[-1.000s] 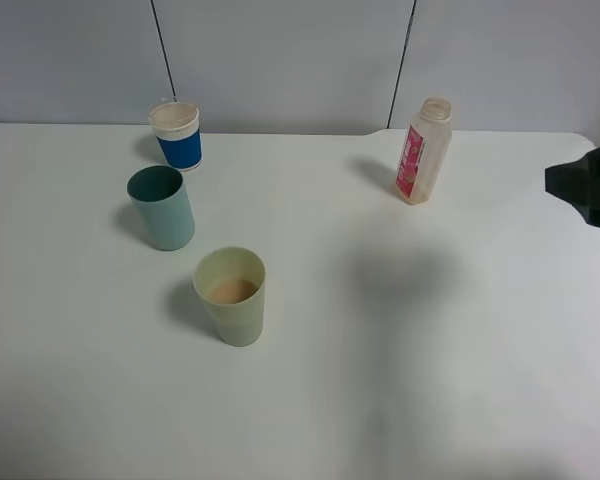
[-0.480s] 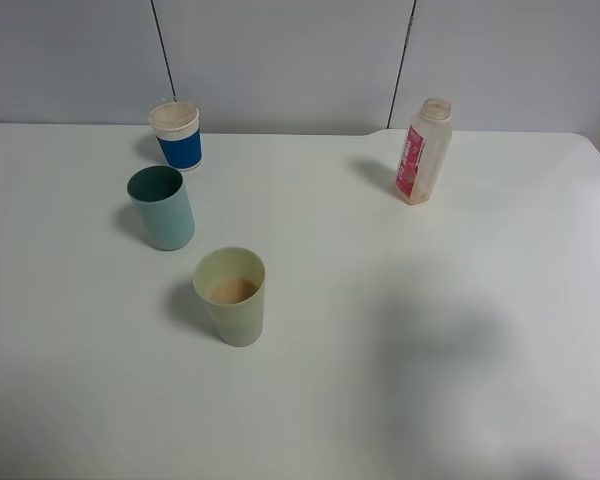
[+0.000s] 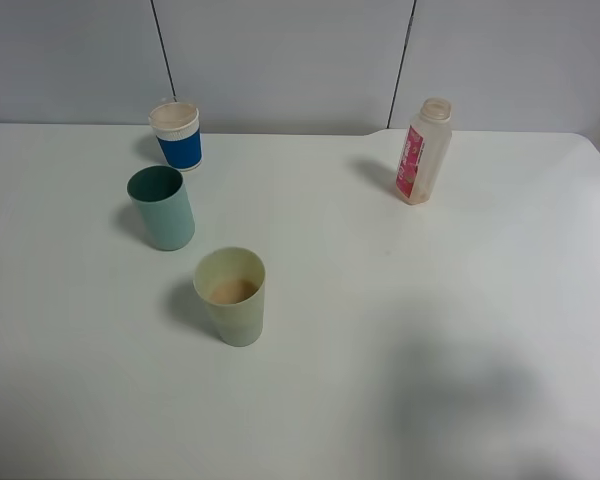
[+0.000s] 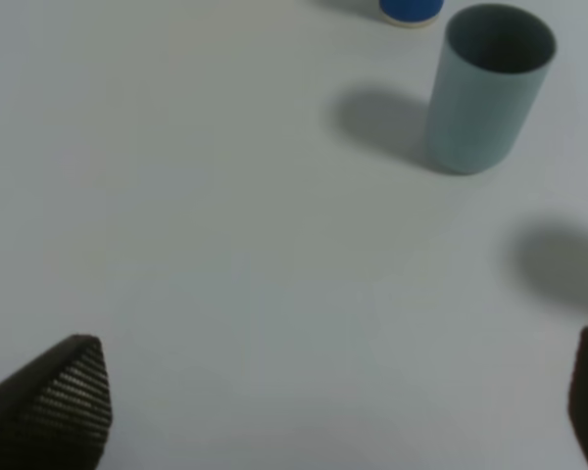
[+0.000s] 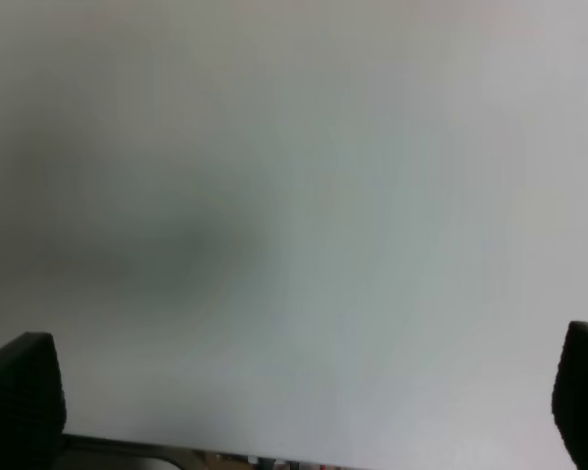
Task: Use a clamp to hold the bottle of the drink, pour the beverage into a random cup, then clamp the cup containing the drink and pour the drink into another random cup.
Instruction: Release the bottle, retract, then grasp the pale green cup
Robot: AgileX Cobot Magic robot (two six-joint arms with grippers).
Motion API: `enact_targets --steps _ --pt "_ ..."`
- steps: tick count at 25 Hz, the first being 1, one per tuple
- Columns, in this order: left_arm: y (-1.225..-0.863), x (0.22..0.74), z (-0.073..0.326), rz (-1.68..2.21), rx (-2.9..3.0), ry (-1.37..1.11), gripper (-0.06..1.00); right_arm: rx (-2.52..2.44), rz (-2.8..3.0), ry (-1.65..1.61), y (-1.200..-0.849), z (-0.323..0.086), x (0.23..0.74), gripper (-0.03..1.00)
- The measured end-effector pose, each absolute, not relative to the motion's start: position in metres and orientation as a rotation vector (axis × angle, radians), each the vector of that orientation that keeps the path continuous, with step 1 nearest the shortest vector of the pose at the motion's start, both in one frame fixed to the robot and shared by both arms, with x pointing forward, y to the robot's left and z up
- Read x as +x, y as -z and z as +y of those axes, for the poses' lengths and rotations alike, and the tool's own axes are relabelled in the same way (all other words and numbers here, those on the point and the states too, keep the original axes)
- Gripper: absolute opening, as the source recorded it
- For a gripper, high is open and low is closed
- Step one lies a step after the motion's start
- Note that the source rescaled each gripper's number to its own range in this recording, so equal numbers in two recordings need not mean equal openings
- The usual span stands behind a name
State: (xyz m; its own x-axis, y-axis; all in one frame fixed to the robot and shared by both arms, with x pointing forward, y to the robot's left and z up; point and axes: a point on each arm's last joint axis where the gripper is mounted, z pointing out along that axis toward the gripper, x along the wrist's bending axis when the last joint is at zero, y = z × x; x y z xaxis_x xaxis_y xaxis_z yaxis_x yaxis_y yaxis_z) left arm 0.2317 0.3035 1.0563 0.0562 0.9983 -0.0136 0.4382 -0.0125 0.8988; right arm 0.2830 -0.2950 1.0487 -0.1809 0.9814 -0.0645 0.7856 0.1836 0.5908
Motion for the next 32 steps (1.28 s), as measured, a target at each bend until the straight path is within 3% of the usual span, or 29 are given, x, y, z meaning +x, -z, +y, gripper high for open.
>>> enact_targets --steps 20,32 --pt "-1.056 0.232 0.303 1.488 1.561 -0.915 0.95 1.526 1.678 -0.948 -1.053 -0.304 0.242 1.0" --pt "-1.056 0.232 0.303 1.487 1.56 -0.916 0.95 1.5 1.627 -0.993 -1.052 -0.306 0.234 0.99"
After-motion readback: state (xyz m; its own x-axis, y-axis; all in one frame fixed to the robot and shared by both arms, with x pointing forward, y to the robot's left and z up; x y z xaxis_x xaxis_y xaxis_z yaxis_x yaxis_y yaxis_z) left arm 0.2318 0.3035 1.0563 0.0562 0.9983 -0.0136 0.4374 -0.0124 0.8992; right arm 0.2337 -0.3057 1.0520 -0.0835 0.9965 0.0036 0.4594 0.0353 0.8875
